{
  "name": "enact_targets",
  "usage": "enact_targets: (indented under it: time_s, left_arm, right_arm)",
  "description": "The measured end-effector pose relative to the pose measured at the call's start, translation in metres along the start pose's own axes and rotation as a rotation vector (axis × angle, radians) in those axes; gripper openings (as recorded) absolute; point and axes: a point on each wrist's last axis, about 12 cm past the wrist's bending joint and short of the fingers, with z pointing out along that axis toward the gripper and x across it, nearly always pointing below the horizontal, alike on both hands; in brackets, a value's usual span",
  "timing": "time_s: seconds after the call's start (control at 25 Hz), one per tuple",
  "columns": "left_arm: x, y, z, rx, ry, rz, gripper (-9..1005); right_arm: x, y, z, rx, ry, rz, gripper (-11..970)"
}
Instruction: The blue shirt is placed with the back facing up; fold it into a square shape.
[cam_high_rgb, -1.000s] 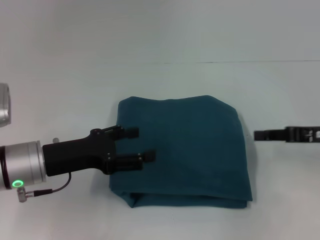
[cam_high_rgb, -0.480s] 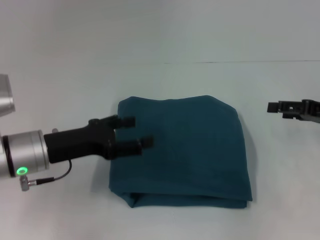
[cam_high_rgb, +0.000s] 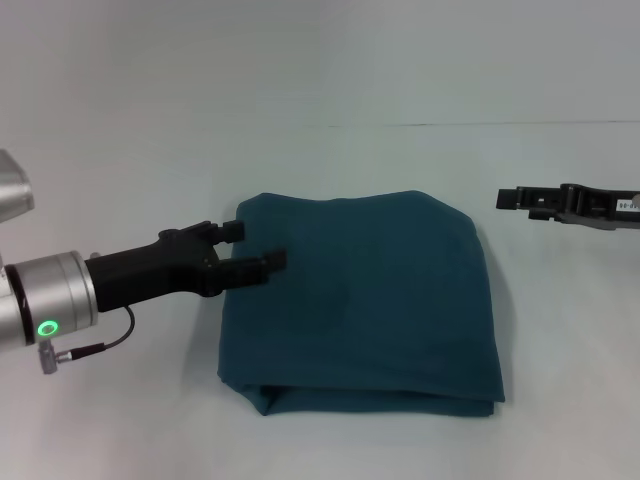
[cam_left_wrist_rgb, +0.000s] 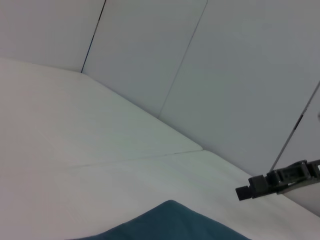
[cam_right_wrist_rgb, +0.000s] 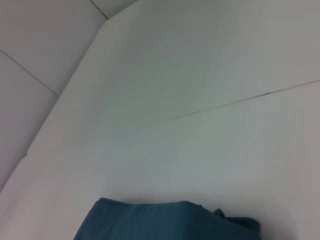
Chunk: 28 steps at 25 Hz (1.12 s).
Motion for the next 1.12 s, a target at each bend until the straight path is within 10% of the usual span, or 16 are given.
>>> enact_targets:
  time_s: [0.56, 1.12]
  left_arm:
    - [0.007, -0.004, -0.028, 0.034, 0.011, -0.064, 908]
    - [0.031, -0.02, -0.003, 0.116, 0.208, -0.04, 907]
  right_arm:
    - [-0.006, -0.003, -0.006, 0.007, 0.002, -0.001, 778]
    - [-0.006, -0.002, -0.005, 0.002, 0.008, -0.006, 777]
